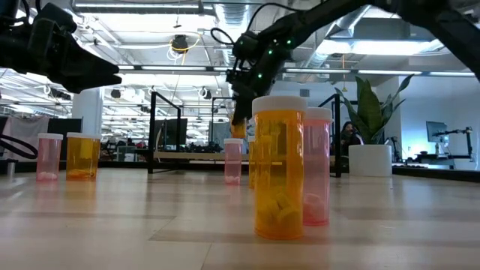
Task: Pick and place medicine bottles onto shelf by color
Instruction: Put the top right large orange pill bottle on the shelf
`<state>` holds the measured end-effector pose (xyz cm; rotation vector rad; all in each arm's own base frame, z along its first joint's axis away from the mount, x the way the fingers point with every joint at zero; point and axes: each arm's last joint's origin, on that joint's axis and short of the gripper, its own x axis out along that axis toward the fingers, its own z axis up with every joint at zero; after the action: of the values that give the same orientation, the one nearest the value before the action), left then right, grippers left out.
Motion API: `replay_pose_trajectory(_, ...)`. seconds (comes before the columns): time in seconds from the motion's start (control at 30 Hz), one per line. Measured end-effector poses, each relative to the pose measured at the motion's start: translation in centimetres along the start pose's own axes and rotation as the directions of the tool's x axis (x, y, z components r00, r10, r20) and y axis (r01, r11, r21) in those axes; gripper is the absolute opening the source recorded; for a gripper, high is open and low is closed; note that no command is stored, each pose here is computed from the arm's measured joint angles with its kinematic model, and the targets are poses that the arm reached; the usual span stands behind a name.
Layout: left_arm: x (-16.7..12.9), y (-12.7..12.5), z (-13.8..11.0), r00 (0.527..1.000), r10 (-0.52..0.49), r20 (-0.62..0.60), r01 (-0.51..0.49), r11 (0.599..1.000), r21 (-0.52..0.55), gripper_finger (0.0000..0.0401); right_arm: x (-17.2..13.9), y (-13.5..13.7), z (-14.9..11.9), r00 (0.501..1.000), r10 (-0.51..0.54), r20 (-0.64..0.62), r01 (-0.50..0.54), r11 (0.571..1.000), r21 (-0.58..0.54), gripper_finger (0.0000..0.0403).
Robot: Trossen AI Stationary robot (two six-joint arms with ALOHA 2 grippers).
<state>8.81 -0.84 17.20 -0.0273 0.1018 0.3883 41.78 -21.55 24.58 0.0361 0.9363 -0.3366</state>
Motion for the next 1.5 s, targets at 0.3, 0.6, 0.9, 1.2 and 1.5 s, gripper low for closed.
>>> replay_pose_trajectory(0.3,0.0,0.0,0.0,1.000,0.001,0.000,-0.001,1.000,0.000,0.0273,0.5,-2.1,-0.1,0.999,-0.008,-0.033,0.011,0.996,0.092,0.0225)
replay_pose_trajectory(0.6,0.0,0.0,0.0,1.000,0.000,0.000,0.000,1.000,0.000,0.0273,0.8,-3.9,-1.0,0.998,-0.034,-0.061,0.042,0.989,0.145,0.0225)
replay_pose_trajectory(0.9,0.0,0.0,0.0,1.000,0.000,0.000,0.000,1.000,0.000,0.0273,1.4,-3.8,-1.2,0.996,-0.082,-0.042,0.088,0.982,0.165,0.0225)
replay_pose_trajectory(1.2,0.0,0.0,0.0,1.000,0.000,0.000,0.000,1.000,0.000,0.0273,1.3,-3.9,-1.2,0.994,-0.102,-0.045,0.108,0.983,0.151,0.0225)
replay_pose_trajectory(1.5,0.0,0.0,0.0,1.000,0.000,0.000,0.000,1.000,0.000,0.0273,2.3,-3.4,-1.8,0.995,-0.102,-0.021,0.104,0.982,0.154,0.0224)
